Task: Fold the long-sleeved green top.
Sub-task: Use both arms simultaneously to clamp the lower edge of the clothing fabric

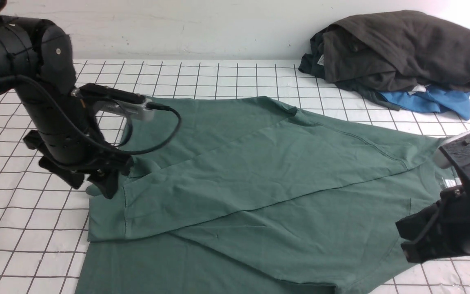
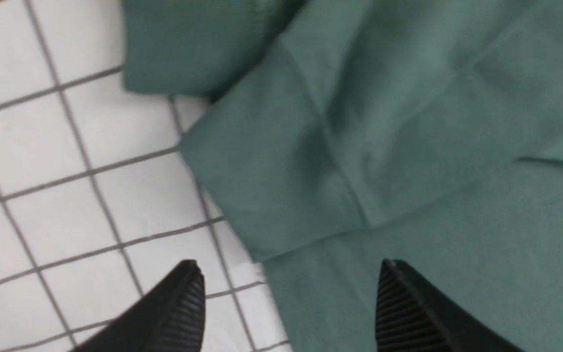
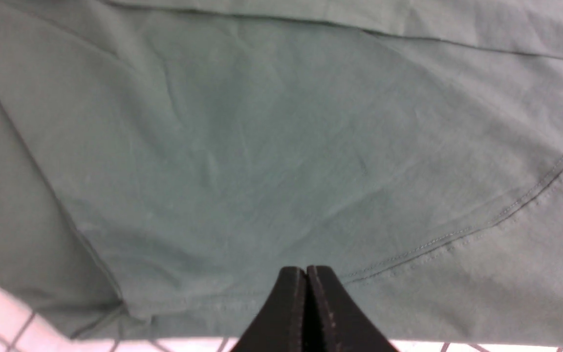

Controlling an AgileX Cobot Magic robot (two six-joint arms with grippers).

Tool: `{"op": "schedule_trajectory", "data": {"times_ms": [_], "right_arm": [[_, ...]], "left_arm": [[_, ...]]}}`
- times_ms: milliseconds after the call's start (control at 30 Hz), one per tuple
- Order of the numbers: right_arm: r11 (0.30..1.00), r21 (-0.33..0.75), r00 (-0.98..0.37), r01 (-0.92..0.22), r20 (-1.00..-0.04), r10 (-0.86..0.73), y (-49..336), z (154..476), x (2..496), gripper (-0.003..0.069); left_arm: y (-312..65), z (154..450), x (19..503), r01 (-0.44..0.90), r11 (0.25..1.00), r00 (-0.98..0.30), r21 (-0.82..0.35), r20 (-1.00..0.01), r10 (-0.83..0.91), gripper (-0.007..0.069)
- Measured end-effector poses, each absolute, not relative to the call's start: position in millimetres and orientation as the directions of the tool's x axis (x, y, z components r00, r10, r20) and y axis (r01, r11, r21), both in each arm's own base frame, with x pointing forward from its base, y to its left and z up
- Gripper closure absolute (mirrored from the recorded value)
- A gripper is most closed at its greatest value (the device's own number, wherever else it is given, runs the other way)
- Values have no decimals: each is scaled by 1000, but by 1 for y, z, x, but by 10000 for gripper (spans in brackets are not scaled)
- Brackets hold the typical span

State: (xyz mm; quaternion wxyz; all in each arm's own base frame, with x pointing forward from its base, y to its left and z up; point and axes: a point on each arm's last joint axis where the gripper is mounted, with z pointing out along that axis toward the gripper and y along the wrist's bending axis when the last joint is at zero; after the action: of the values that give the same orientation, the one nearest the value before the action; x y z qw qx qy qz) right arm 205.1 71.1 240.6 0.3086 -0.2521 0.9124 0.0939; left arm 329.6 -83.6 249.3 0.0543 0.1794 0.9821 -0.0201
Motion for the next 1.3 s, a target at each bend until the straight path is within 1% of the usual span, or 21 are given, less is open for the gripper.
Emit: {"op": "schedule_trajectory", "data": {"times_ms": [33,67,100,133,200,233,267,300,367,467,500,533,600,833,900,1133,1300], "right_arm": [[838,16,-676,-545,-599,-429,72,240,203,669],[834,16,-675,-551,-597,-434,72,240,203,669],[797,13,-652,-604,-583,-484,74,239,200,669],[784,24,-649,-620,-578,-495,75,238,198,669],[737,41,-617,-675,-579,-533,79,239,195,669],[717,46,-601,-696,-585,-545,81,239,194,669],[713,42,-595,-700,-585,-551,81,239,194,669],[691,51,-578,-721,-595,-558,83,240,193,669],[649,45,-538,-759,-605,-587,89,240,191,669],[605,35,-499,-795,-605,-621,96,240,187,669],[592,30,-487,-805,-603,-631,98,240,186,669],[591,29,-486,-806,-604,-632,98,240,186,669],[568,18,-463,-823,-603,-650,100,240,184,669],[562,12,-454,-827,-604,-655,100,240,184,669],[563,10,-454,-826,-605,-655,100,240,185,669],[568,2,-451,-823,-609,-652,100,241,186,669],[569,1,-451,-823,-610,-652,100,241,186,669]], "left_arm": [[-99,247,320,434,901,-897,-5,-103,431,204],[-101,246,318,447,894,-890,-3,-99,445,208],[-118,235,303,552,834,-831,29,-63,552,226],[-126,227,295,594,804,-803,36,-36,595,235],[-136,206,276,694,716,-720,77,31,694,272],[-136,197,268,724,684,-689,86,62,722,283],[-137,195,266,734,672,-678,93,66,732,286],[-136,186,256,772,627,-635,101,100,766,300],[-130,176,243,818,565,-575,112,126,808,309],[-120,167,228,857,504,-515,107,147,845,309],[-118,165,224,864,492,-503,107,143,853,309],[-118,165,224,864,491,-503,108,141,853,309],[-114,164,215,864,492,-502,107,112,858,309],[-111,151,203,857,507,-512,90,58,857,307],[-111,150,202,862,499,-504,86,52,862,307],[-111,151,200,893,443,-448,72,62,892,307],[-110,152,194,913,405,-407,39,98,908,307]]}}
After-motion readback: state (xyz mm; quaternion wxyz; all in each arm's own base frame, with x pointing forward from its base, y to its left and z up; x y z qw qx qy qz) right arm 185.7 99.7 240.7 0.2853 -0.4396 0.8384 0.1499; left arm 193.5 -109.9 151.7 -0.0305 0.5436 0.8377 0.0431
